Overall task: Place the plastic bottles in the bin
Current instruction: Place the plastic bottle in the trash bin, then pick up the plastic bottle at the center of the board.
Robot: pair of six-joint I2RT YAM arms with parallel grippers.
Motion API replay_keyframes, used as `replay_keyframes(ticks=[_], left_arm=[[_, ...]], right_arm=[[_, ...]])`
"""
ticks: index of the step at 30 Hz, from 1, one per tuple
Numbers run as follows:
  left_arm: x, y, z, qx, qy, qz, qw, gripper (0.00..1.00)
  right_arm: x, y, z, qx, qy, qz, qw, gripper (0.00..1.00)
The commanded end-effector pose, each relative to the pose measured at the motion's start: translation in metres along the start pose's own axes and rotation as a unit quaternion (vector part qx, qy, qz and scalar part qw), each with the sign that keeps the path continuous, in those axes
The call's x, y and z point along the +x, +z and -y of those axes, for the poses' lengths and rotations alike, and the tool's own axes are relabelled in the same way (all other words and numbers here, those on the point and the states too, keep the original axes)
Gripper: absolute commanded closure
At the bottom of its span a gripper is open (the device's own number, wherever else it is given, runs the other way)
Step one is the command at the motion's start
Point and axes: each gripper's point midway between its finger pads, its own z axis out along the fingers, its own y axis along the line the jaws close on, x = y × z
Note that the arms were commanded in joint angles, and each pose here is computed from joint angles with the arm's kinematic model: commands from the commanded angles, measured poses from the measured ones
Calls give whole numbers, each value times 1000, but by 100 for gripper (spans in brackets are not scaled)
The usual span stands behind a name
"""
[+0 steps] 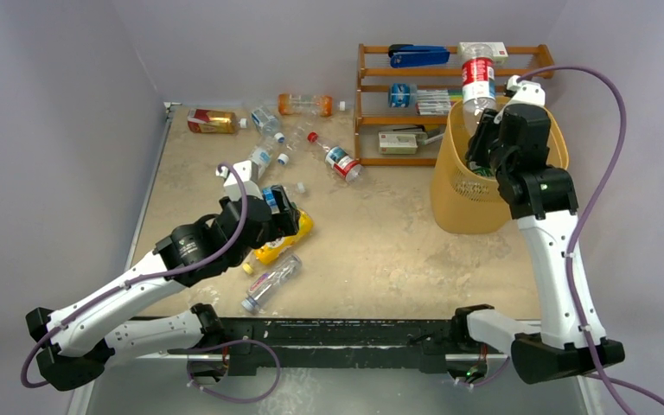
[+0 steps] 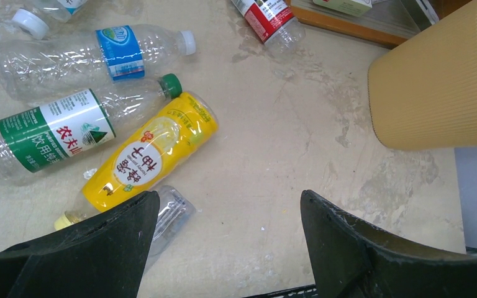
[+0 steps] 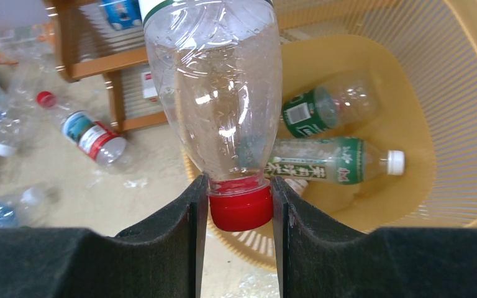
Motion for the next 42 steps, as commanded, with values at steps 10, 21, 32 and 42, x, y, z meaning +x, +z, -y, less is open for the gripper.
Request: replay_keyframes(ticks=[10,21,32,42], left_arm=[[-6,-1,2,6,-8,12,1000,16],[26,15,-18,-46,49,-39,997,10],[80,64,-34,-116,181,-121,969,9],[106,79,-32,-119,230,-182,949,10]], right_arm=[[-29,22,26,-7,10,18,1000,27],[-62,-17,3,-85,10,68,994,16],[-9,-43,-72,-303,21,23,952,10],[20,-63,-88,-346,15,5,938,9]])
